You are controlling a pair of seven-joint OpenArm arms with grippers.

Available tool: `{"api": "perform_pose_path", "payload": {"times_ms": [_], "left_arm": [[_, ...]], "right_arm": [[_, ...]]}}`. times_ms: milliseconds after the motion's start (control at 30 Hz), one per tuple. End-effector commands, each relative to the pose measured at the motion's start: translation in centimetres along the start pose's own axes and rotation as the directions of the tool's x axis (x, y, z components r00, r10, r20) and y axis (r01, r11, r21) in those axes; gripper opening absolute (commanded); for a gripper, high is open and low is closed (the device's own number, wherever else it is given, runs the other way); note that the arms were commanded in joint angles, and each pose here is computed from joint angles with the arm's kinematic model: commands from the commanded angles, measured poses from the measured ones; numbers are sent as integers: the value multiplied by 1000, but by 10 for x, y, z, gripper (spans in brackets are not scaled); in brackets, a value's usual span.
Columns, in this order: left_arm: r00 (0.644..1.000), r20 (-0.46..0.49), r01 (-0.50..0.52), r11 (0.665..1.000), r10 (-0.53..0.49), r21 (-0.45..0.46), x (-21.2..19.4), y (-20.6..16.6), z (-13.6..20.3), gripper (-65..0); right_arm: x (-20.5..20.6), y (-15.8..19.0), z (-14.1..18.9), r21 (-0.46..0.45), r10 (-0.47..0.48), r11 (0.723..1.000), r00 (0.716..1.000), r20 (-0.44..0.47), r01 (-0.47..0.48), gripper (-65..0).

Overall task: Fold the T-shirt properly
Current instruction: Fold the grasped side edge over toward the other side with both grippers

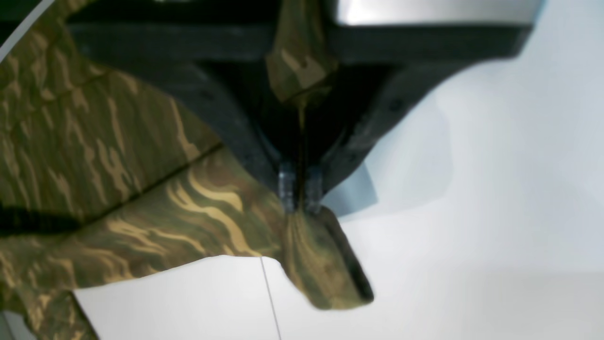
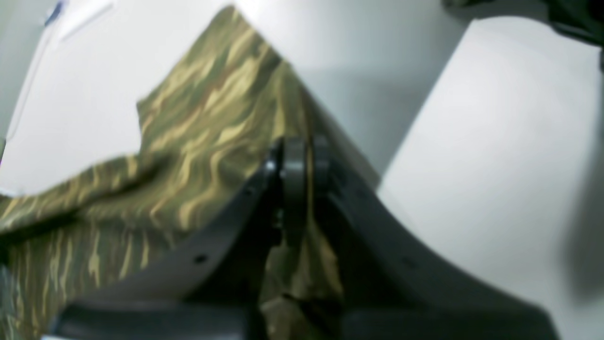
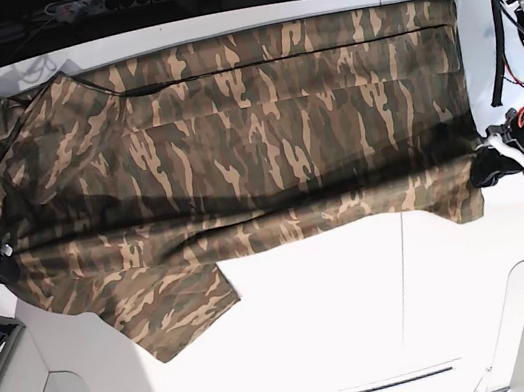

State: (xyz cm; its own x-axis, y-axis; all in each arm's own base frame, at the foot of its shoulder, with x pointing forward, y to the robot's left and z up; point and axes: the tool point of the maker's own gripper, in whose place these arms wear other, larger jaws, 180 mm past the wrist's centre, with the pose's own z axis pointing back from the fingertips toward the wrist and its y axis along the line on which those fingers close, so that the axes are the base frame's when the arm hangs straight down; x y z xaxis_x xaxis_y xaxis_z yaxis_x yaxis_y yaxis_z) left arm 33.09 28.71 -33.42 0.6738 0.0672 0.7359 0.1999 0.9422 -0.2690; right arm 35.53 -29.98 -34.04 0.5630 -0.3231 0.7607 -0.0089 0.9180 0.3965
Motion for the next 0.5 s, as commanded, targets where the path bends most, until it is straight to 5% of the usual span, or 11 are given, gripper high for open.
{"api": "perform_pose_path", "payload": {"times_ms": [0,467], "left_arm": [[999,34,35,999,-35,2,14,0,8,-650],[997,7,80,997,-80,-1,-4,-12,17,-650]], "right_arm": [[20,-3,8,-1,22,1000,998,59,-22,-650],[0,-18,20,-37,-26,999,997,70,28,-650]]}}
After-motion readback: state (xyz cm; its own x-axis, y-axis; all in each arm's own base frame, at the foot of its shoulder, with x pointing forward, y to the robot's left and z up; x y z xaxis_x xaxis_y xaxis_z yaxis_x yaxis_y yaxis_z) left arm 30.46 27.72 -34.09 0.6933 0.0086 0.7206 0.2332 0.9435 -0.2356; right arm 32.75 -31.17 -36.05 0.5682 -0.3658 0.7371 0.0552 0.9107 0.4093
